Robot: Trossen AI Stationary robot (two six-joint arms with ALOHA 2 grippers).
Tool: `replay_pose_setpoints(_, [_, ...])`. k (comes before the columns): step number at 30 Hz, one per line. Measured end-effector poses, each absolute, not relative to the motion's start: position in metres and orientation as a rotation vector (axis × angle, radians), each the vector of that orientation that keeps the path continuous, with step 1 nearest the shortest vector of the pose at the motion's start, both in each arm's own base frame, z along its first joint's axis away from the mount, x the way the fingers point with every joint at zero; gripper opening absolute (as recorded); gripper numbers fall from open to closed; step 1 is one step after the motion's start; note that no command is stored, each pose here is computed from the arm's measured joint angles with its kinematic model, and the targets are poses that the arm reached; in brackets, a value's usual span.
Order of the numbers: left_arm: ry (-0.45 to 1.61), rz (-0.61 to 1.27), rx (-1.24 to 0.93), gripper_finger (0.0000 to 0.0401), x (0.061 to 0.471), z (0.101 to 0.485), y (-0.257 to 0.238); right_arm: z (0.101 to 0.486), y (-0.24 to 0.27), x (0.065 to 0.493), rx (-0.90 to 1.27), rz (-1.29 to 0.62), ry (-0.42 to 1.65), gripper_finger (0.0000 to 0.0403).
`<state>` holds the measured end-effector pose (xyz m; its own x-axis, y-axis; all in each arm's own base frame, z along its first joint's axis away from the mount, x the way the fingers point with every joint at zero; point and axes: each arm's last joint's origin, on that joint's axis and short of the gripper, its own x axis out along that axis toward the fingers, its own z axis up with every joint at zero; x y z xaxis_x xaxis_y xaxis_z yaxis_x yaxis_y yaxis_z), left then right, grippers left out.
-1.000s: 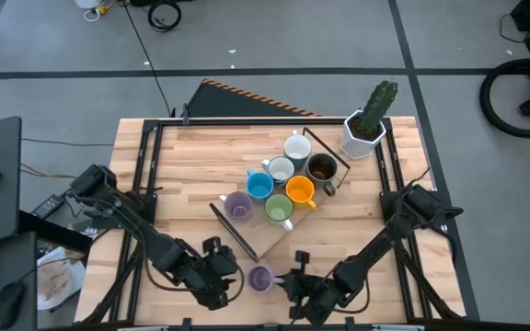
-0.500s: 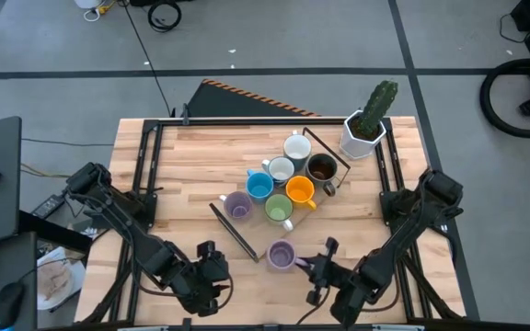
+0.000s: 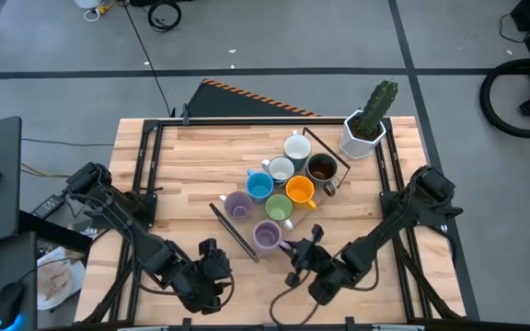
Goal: Place coffee mugs
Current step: Put the violet mug on the shelf
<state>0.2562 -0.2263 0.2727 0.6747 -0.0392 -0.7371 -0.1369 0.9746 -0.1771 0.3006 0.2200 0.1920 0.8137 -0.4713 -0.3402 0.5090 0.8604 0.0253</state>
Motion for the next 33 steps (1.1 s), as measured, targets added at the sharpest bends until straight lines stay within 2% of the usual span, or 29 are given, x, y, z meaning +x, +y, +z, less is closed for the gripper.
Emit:
replay_pose_setpoints(16, [0.809,0.068,-0.221,0.0165,0.257,0.273,-0.226,0.178,0.184,0.322,0.22,-0.511,0.373,0.0064])
replay_pose_setpoints(26, [0.825,0.058,-0.192,0.0165,0.256,0.272,-0.226,0.173,0.175,0.329,0.273,-0.423,0.403,0.0073])
replay_pose_setpoints(33, [0.827,0.044,-0.169,0.0165,0.255,0.272,-0.227,0.175,0.176,0.33,0.259,-0.408,0.389,0.0122])
